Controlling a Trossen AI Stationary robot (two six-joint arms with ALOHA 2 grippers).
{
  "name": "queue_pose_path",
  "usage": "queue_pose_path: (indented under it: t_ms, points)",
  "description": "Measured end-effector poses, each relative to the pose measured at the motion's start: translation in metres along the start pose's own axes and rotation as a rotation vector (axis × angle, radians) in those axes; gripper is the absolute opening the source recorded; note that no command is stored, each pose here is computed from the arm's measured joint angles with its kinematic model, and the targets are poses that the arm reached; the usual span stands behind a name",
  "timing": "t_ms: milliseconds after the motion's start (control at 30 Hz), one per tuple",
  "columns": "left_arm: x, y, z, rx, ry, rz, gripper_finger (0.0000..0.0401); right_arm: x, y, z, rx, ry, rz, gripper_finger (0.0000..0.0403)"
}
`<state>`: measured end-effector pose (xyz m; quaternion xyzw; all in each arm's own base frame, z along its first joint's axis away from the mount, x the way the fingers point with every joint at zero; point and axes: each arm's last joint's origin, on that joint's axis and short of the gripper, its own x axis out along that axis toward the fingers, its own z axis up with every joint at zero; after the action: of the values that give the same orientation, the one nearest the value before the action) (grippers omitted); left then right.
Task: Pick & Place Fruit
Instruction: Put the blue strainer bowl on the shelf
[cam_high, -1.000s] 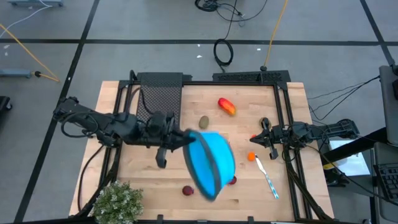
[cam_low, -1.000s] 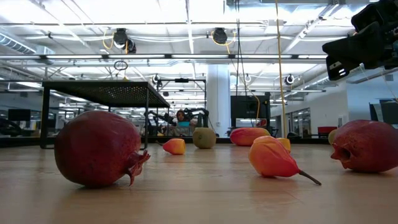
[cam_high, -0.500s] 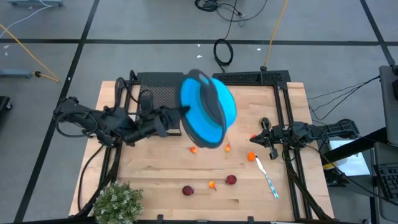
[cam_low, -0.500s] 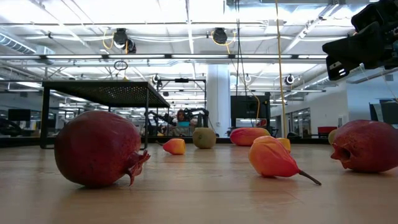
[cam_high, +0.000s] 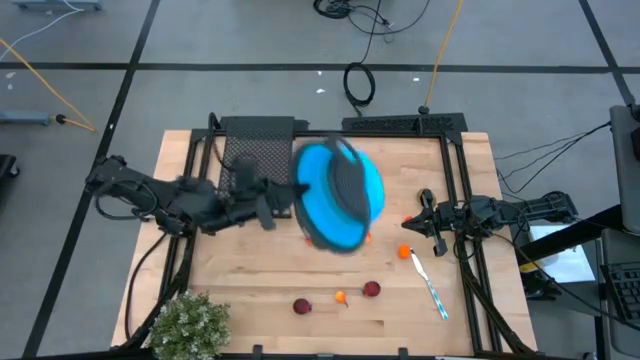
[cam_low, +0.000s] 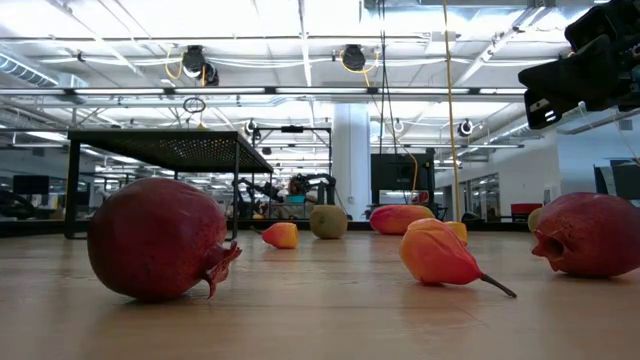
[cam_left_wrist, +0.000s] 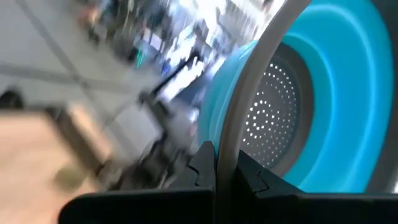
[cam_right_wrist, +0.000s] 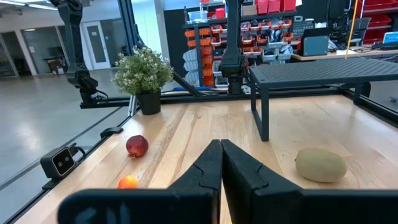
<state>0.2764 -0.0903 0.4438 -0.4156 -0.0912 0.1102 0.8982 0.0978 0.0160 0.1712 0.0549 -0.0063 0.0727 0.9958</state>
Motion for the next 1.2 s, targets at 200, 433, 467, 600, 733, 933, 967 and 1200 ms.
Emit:
queue_pose_path:
  t_ms: [200,433,467,600,733,933,967,1200]
  points:
    - [0.002,0.026,-0.027,-0.128,0.334,0.157,0.0004,0.0,0.0,0.0,0.0,0.001,0.0,0.0]
    - [0.002,0.059,-0.045,-0.265,0.615,0.421,0.0004,0.0,0.0,0.0,0.0,0.003,0.0,0.0]
    - [0.001,0.063,-0.046,-0.272,0.643,0.464,0.0004,0.0,0.0,0.0,0.0,0.002,0.0,0.0]
    - [-0.003,0.083,-0.042,-0.269,0.725,0.636,0.0004,0.0,0.0,0.0,0.0,0.003,0.0,0.0]
    - [-0.006,0.102,-0.033,-0.25,0.774,0.783,0.0004,0.0,0.0,0.0,0.0,0.004,0.0,0.0]
    - [-0.003,0.124,-0.013,-0.213,0.817,0.869,0.0004,0.0,0.0,0.0,0.0,0.003,0.0,0.0]
    - [-0.001,0.127,-0.01,-0.207,0.814,0.866,0.0004,0.0,0.0,0.0,0.0,0.003,0.0,0.0]
    - [0.002,0.149,0.025,-0.161,0.798,0.849,0.0004,0.0,0.0,0.0,0.0,0.003,-0.004,0.0]
